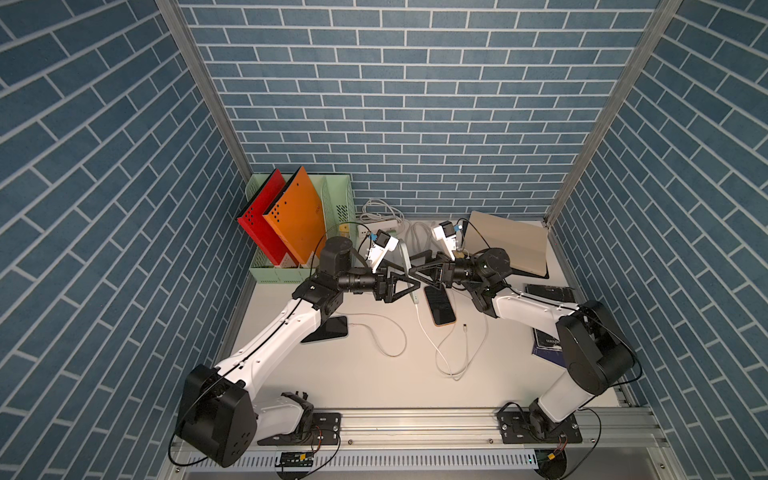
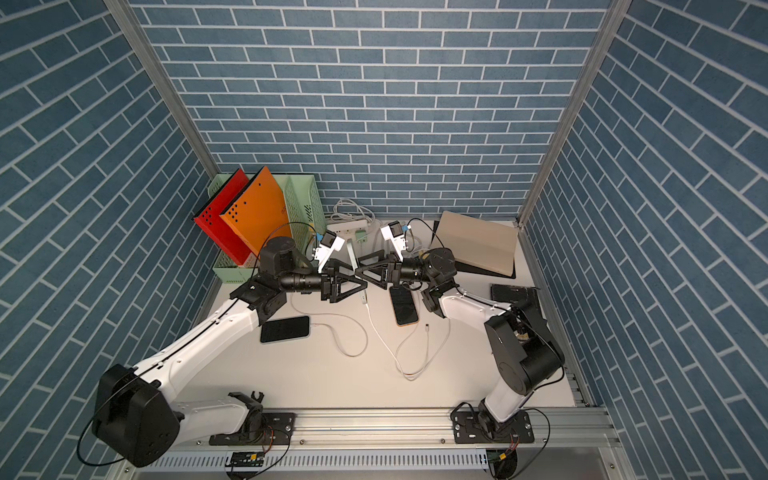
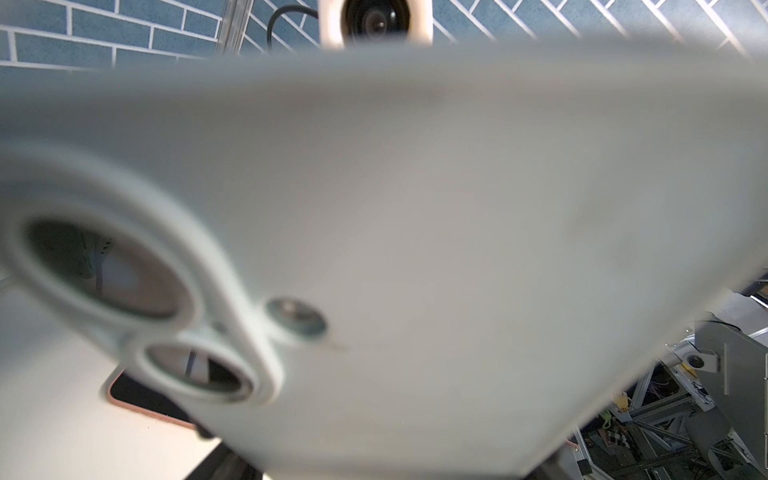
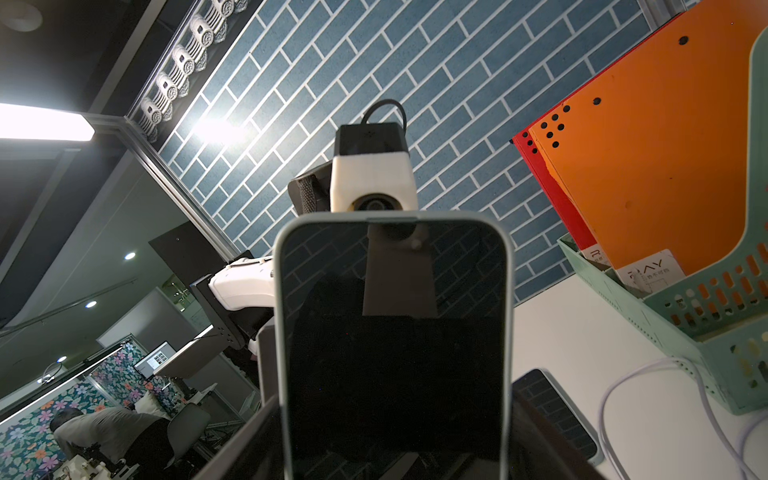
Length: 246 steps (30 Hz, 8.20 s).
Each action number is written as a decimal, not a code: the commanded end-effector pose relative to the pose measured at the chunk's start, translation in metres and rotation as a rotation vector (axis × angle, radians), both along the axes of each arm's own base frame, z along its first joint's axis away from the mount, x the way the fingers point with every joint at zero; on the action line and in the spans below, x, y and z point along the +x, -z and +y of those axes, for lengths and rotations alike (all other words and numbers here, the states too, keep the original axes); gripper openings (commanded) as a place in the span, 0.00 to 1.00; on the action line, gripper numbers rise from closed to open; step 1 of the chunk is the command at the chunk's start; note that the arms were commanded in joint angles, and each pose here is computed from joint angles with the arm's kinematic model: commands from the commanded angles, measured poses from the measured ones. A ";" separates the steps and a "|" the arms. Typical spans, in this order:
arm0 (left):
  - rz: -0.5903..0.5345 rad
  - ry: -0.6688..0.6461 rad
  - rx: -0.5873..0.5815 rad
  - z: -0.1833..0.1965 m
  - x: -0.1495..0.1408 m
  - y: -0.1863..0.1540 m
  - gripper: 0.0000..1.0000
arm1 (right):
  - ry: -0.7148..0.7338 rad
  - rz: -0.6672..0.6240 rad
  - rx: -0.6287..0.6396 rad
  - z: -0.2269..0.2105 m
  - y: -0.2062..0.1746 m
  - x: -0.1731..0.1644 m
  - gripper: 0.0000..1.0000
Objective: Unplug the charging cable from the phone
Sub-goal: Pick up the phone at the center of the board, then remove the charging cable from the phone, then place the phone at the center of the board.
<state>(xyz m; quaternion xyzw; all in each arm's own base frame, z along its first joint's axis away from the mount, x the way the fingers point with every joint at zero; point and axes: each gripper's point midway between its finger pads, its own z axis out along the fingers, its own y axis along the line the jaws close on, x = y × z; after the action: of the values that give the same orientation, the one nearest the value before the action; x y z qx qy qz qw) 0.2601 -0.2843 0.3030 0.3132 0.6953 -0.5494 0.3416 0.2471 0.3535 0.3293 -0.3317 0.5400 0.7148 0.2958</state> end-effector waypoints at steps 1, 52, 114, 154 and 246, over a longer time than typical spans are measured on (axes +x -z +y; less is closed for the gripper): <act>-0.062 0.000 -0.011 -0.001 -0.001 -0.014 0.10 | 0.002 -0.095 0.045 -0.008 -0.029 -0.011 0.62; -0.182 -0.150 -0.054 0.013 0.022 -0.057 0.00 | 0.035 -0.046 -0.254 -0.009 0.090 -0.049 0.22; -0.173 -0.154 -0.053 0.019 0.015 -0.053 0.00 | 0.368 0.164 -0.729 -0.027 0.184 0.046 0.46; -0.136 0.080 -0.049 -0.011 -0.014 -0.040 0.00 | -0.019 -0.200 -0.013 -0.016 -0.044 -0.017 0.99; 0.051 -1.181 0.473 0.189 0.103 0.038 1.00 | 0.584 -0.025 -1.337 0.022 0.252 0.091 0.99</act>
<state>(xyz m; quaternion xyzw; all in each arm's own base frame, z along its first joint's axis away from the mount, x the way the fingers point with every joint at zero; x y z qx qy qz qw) 0.3644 -0.1040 0.2662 -0.0560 0.8583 -0.1155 0.4968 0.3302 0.3618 0.0396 -0.2590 0.9464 0.0957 0.1676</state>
